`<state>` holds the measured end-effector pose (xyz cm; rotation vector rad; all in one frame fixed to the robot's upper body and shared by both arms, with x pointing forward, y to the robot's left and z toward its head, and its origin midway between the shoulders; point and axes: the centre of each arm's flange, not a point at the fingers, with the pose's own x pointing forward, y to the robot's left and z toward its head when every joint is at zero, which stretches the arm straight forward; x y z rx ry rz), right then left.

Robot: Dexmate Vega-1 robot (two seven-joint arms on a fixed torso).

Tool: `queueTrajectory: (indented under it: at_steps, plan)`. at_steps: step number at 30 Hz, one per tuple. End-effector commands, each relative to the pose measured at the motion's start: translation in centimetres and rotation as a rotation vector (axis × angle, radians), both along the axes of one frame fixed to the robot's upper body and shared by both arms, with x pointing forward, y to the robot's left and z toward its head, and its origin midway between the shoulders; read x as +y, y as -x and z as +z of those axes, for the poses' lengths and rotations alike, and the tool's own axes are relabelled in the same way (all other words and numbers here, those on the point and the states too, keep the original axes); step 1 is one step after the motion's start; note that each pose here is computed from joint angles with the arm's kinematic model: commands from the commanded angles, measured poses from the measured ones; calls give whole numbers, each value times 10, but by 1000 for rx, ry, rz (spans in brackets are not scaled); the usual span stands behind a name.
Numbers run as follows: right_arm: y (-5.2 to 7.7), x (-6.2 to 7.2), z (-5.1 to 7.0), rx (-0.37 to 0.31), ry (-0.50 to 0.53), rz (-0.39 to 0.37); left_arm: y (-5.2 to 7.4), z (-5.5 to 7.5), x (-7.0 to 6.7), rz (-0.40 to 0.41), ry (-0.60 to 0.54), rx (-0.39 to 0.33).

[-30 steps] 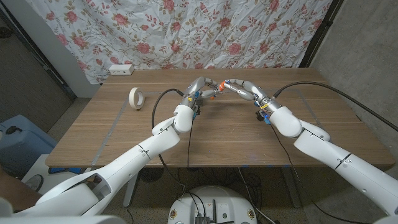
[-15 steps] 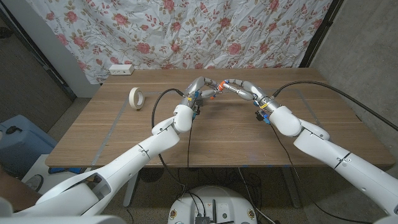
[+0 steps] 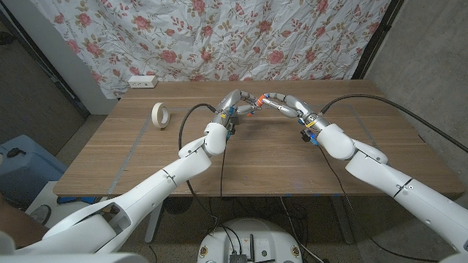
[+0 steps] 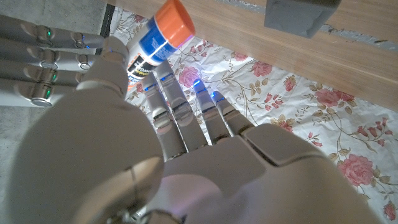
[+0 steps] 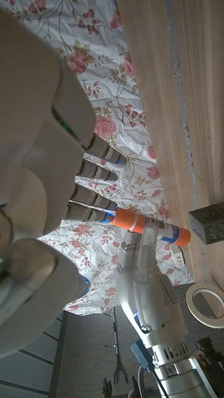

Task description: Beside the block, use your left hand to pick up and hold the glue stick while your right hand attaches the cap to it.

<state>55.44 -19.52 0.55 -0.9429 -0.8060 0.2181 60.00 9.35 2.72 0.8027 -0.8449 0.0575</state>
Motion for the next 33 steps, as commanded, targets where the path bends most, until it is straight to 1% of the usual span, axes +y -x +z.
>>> queueTrajectory:
  at_steps: [1, 33]
  plan:
    - [0, 1, 0, 14, 10, 3, -1, 1, 0, 4, -4, -2]
    - [0, 5, -1, 20, 48, 11, -2, 4, -1, 9, -19, -4]
